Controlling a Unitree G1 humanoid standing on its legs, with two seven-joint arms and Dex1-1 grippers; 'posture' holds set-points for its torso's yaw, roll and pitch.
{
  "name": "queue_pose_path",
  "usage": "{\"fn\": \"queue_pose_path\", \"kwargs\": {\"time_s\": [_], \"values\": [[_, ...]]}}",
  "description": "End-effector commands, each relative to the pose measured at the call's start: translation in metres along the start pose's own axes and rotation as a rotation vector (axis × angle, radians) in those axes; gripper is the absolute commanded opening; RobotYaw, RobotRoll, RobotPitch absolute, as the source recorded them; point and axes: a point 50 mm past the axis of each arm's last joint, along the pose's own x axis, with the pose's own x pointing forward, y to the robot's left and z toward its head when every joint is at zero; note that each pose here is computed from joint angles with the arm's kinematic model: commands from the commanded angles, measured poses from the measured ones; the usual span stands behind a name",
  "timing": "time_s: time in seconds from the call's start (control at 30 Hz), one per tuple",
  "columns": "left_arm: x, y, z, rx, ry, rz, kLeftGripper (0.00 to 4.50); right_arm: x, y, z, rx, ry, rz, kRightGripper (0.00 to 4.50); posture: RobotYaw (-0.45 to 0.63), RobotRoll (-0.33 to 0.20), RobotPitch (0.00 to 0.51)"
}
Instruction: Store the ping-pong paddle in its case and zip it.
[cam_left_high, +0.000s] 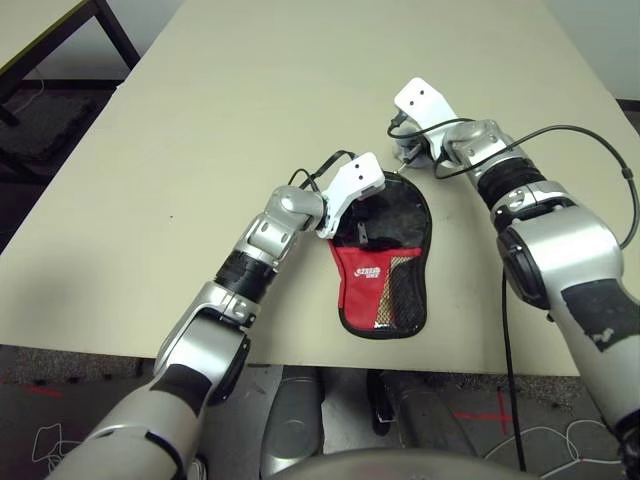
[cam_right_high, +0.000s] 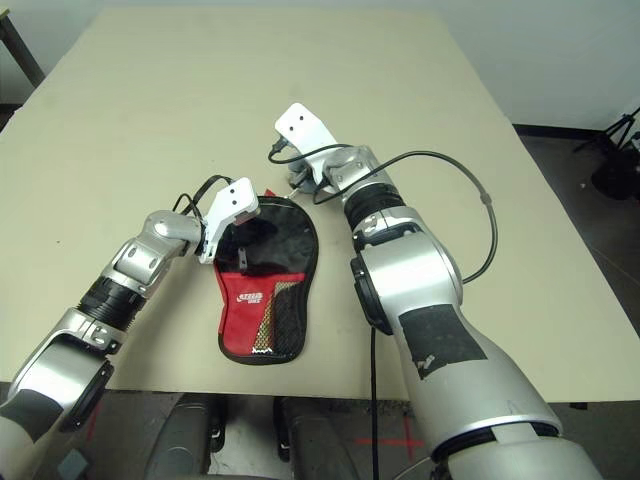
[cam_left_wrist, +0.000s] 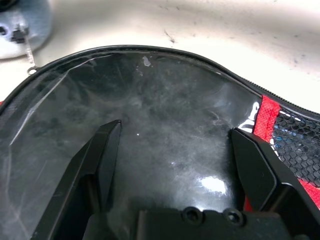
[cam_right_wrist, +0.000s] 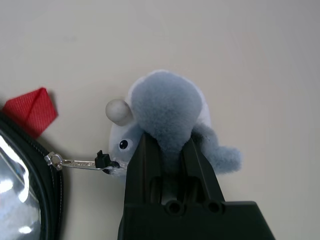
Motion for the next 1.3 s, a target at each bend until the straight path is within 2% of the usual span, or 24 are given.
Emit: {"fn": "queue_pose_path", "kwargs": {"time_s": [0.03, 0.33, 0.57, 0.8, 0.97, 1.13, 1.3], "values": [[0.001, 0.000, -0.046, -0.083, 0.202, 0.049, 4.50, -0.008, -0.023, -0.033, 0.060, 0.098, -0.074, 0.18, 0.15, 0.000, 0.147], [0.007, 0.005, -0.046, -0.092, 0.201, 0.060, 4.50, -0.019, -0.040, -0.064, 0.139, 0.147, -0.122, 0.18, 0.10, 0.000, 0.122], [0.011, 0.005, -0.048, -0.095, 0.205, 0.039, 4.50, -0.030, -0.056, -0.087, 0.139, 0.164, -0.205, 0.18, 0.05, 0.000, 0.117], [0.019, 0.004, -0.043, -0.091, 0.200, 0.005, 4.50, -0.028, -0.050, -0.085, 0.171, 0.119, -0.213, 0.18, 0.02, 0.000, 0.119], [0.024, 0.005, -0.040, -0.055, 0.261, -0.046, 4.50, -0.025, -0.043, -0.084, 0.184, 0.112, -0.204, 0.18, 0.01, 0.000, 0.122], [0.033, 0.010, -0.025, -0.034, 0.268, -0.060, 4.50, -0.025, -0.040, -0.086, 0.182, 0.104, -0.219, 0.18, 0.01, 0.000, 0.131], [0.046, 0.008, -0.006, -0.016, 0.184, -0.064, 4.50, -0.024, -0.035, -0.089, 0.187, 0.107, -0.217, 0.18, -0.01, 0.000, 0.146]]}}
